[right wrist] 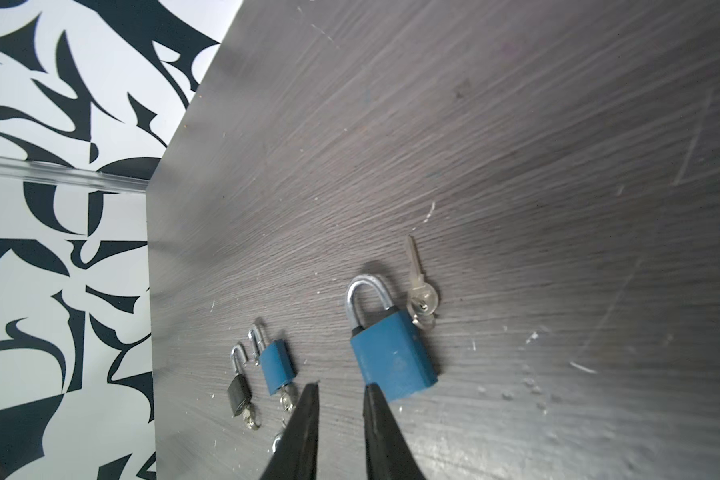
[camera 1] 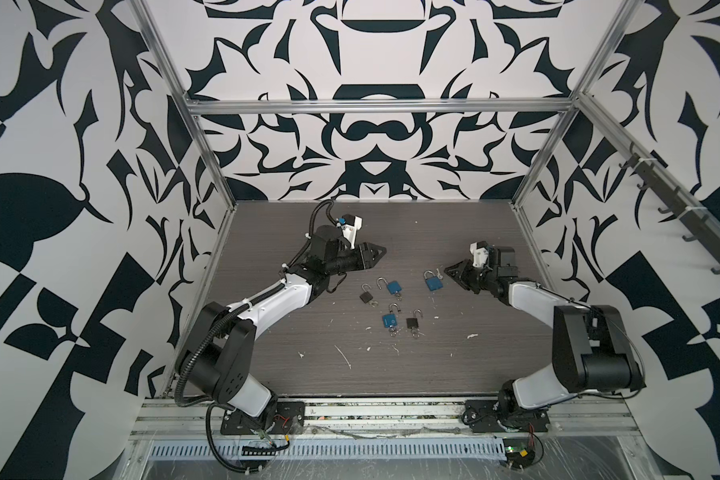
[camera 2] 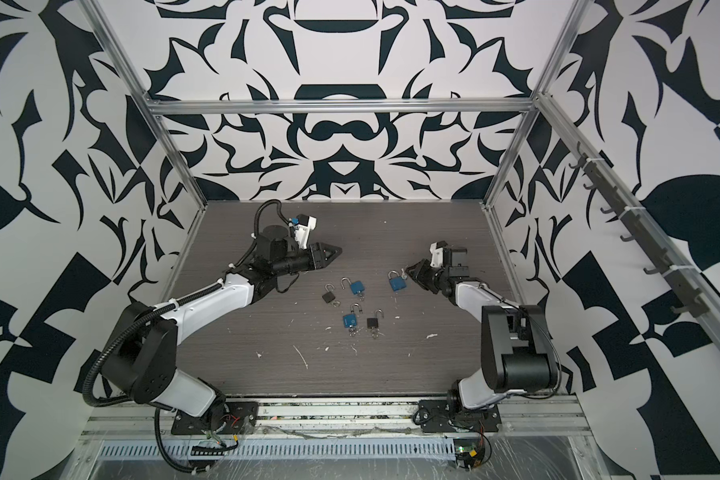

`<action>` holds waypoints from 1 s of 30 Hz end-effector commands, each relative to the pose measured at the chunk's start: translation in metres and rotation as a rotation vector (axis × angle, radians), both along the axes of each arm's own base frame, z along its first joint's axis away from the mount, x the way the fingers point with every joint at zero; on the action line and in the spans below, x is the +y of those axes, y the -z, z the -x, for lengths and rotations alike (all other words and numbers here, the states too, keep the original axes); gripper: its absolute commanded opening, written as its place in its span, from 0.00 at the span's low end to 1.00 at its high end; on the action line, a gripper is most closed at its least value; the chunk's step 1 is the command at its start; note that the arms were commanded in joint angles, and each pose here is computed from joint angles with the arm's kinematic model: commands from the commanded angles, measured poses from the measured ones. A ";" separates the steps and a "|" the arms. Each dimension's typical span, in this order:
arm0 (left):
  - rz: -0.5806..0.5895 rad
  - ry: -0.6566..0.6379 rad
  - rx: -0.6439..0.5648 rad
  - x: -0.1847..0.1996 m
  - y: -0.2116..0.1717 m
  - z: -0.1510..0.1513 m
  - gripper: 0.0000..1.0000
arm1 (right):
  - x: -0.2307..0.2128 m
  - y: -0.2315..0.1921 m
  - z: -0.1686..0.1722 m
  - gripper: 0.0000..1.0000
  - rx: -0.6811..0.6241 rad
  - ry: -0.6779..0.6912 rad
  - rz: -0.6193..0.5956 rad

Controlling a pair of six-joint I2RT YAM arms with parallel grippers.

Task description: Lock with the key

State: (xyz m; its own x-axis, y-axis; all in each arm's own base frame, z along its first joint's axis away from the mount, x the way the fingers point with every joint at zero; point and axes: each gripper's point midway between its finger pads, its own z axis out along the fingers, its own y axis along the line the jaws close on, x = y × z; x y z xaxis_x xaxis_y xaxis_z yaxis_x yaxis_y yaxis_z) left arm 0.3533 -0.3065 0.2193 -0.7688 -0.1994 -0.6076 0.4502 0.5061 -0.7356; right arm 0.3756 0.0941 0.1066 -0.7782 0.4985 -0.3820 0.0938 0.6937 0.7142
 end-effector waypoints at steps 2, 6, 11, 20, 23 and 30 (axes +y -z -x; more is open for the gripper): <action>-0.050 -0.028 -0.058 0.014 -0.010 0.003 0.41 | 0.008 -0.013 0.024 0.22 -0.021 -0.042 0.148; -0.106 -0.056 -0.078 0.024 -0.010 0.005 0.41 | 0.031 -0.014 0.054 0.22 -0.020 -0.130 0.330; -0.155 -0.098 -0.084 0.039 -0.004 0.008 0.41 | 0.056 -0.007 0.091 0.27 -0.010 -0.213 0.441; -0.164 -0.113 -0.070 0.048 0.004 0.013 0.41 | 0.097 0.019 0.139 0.38 0.049 -0.321 0.523; -0.162 -0.115 -0.071 0.049 0.004 0.014 0.41 | 0.105 0.029 0.147 0.49 0.074 -0.341 0.545; -0.162 -0.125 -0.082 0.054 0.002 0.016 0.41 | 0.112 0.043 0.146 0.49 0.093 -0.318 0.593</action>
